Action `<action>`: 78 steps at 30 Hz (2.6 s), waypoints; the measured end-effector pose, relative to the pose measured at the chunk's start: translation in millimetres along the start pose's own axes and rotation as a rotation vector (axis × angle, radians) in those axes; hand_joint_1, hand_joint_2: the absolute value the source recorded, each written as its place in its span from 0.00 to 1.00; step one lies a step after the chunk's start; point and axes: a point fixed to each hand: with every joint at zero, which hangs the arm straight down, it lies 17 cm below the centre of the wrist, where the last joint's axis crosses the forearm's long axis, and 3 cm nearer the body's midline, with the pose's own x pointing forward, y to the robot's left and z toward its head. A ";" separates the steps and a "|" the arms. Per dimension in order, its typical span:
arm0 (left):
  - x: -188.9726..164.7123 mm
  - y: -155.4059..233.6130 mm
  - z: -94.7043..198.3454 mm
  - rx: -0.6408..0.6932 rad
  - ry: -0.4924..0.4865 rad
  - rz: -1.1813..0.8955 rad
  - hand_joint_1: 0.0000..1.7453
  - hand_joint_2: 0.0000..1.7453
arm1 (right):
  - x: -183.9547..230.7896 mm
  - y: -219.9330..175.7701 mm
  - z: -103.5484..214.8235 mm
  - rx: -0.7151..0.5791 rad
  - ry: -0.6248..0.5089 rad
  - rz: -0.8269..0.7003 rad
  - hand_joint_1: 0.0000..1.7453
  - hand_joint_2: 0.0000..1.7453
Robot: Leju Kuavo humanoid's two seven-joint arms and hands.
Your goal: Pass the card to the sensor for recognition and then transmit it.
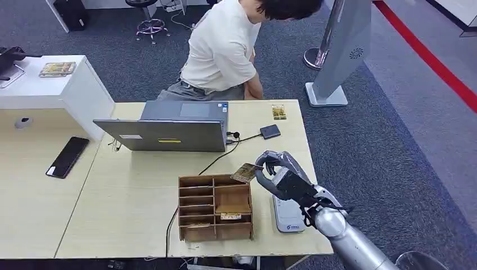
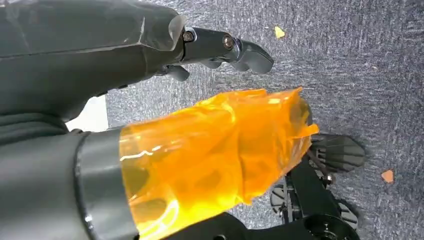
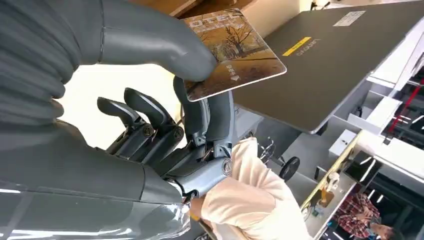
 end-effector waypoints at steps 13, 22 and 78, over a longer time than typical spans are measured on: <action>-0.2 -0.4 0.1 -0.002 0.000 -0.012 0.00 0.00 | 3.2 16.4 -7.3 0.030 -0.010 -0.034 1.00 1.00; -0.7 1.5 -0.2 0.001 0.003 -0.018 0.00 0.00 | 10.6 30.9 -17.8 0.052 -0.037 -0.046 1.00 1.00; 21.5 8.0 -1.8 0.024 -0.019 -0.092 0.00 0.00 | 112.3 16.7 -150.4 -0.083 -0.297 0.059 1.00 1.00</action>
